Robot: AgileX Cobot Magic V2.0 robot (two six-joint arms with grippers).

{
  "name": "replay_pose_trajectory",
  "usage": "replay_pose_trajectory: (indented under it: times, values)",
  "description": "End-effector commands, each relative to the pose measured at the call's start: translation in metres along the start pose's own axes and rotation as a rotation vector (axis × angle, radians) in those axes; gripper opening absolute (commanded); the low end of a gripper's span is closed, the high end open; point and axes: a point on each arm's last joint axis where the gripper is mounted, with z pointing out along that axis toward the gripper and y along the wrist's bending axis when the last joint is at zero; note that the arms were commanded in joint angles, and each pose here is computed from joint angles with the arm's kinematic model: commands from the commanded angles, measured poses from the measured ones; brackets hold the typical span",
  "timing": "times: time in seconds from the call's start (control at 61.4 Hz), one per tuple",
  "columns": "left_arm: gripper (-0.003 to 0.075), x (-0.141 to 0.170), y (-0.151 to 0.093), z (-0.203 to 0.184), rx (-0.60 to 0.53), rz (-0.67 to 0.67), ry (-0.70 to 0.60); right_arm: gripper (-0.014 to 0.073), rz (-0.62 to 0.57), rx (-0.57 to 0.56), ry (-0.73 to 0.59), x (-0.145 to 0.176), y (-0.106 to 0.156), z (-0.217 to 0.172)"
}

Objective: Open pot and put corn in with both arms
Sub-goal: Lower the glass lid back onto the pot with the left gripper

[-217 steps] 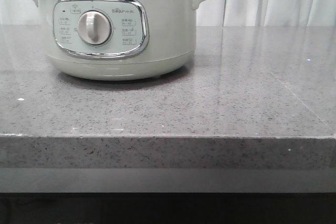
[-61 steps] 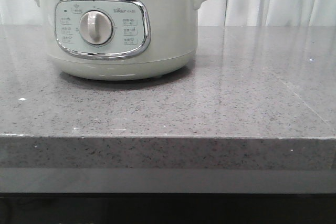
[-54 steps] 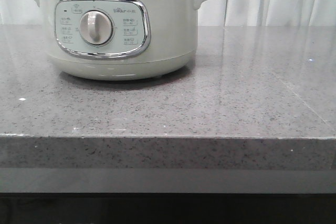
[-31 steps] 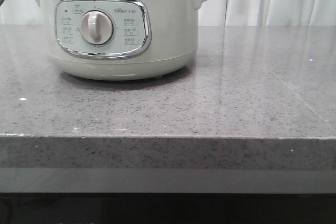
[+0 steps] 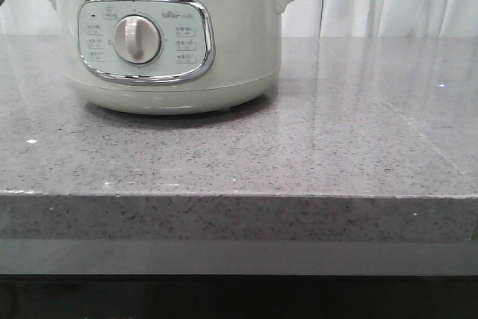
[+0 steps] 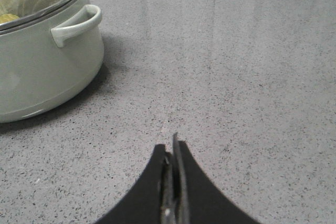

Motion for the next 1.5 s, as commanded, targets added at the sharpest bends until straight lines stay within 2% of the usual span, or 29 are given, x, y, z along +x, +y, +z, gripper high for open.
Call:
replay_pose_trajectory:
  times: [0.0, 0.766, 0.847, 1.075, 1.238, 1.482]
  values:
    - [0.0494, -0.019, -0.006, -0.035, 0.006, 0.008, -0.145, -0.0069, 0.003, 0.011, -0.109, -0.016, 0.000, -0.003]
    - [0.0477, -0.034, -0.008, -0.073, -0.017, 0.032, -0.244, -0.0069, 0.003, 0.011, -0.109, -0.016, 0.000, -0.003]
    - [0.0417, -0.034, -0.007, -0.075, -0.023, 0.036, -0.247, -0.0069, 0.003, 0.011, -0.109, -0.016, 0.000, -0.003]
    - [0.0141, -0.034, -0.008, -0.077, -0.025, 0.038, -0.249, -0.0069, 0.003, 0.010, -0.104, -0.016, 0.000, -0.003]
    - [-0.0020, -0.034, -0.008, -0.077, -0.025, 0.038, -0.249, -0.0069, 0.003, 0.010, -0.104, -0.016, 0.000, -0.003]
    - [-0.0020, -0.034, -0.007, -0.077, -0.026, 0.039, -0.247, -0.0069, 0.003, 0.010, -0.104, -0.016, 0.000, -0.003]
